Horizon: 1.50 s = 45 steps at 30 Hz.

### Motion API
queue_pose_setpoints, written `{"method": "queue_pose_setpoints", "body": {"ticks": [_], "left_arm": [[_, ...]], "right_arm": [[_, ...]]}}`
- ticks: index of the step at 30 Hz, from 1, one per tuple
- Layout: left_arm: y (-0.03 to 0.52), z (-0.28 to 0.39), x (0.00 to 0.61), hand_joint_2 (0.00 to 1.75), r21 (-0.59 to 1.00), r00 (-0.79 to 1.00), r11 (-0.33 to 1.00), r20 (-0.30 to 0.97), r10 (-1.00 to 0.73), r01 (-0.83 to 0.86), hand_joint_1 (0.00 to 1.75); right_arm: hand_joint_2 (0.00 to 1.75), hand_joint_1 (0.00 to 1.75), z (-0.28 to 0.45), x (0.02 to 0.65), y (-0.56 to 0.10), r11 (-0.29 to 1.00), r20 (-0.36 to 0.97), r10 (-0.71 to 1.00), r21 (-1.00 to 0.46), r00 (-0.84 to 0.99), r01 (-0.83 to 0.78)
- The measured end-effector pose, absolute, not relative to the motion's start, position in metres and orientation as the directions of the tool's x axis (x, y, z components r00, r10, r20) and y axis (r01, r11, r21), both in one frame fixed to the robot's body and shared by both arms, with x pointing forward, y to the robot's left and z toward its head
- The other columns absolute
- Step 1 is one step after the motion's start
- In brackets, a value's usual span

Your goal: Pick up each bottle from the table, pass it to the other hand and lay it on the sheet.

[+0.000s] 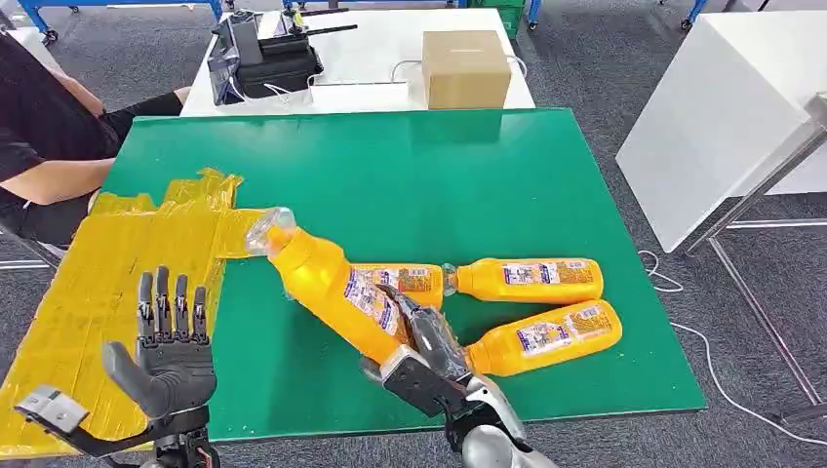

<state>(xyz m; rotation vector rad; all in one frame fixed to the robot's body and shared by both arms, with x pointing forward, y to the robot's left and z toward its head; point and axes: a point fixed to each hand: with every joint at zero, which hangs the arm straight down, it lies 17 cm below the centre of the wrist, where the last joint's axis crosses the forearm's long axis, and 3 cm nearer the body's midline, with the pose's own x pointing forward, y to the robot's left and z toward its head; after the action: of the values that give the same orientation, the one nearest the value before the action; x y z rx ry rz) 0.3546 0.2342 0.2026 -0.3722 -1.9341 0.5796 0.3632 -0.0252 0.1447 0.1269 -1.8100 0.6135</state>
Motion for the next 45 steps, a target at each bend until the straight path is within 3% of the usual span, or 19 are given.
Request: {"method": "queue_pose_setpoints", "body": {"ticks": [9,19,28,39,45], "left_arm": [[0.198,0.188,0.357,1.75,-0.486,-0.318,0.871,0.817,0.481,0.068,0.00],[0.140,0.195,0.348,1.75,-0.390,-0.281,0.884,0.845,0.454,0.256,0.00],[0.133,0.198,0.344,1.75,-0.386,-0.282,0.866,0.834,0.475,0.317,0.00],[0.145,0.188,0.348,1.75,-0.413,-0.263,0.860,0.831,0.491,0.299,0.00],[0.148,0.183,0.350,1.75,-0.423,-0.252,0.858,0.831,0.495,0.289,0.05]], "right_arm": [[1.75,1.75,0.164,0.364,-0.033,0.897,0.926,0.154,-0.277,-0.345,-0.344],[1.75,1.75,0.145,0.359,-0.002,0.826,0.947,0.155,-0.280,-0.281,-0.489],[1.75,1.75,0.127,0.331,0.044,0.631,0.938,0.199,-0.343,-0.283,-0.696],[1.75,1.75,0.126,0.308,0.075,0.442,0.893,0.235,-0.449,-0.383,-0.777],[1.75,1.71,0.126,0.308,0.081,0.406,0.877,0.249,-0.480,-0.411,-0.777]]}}
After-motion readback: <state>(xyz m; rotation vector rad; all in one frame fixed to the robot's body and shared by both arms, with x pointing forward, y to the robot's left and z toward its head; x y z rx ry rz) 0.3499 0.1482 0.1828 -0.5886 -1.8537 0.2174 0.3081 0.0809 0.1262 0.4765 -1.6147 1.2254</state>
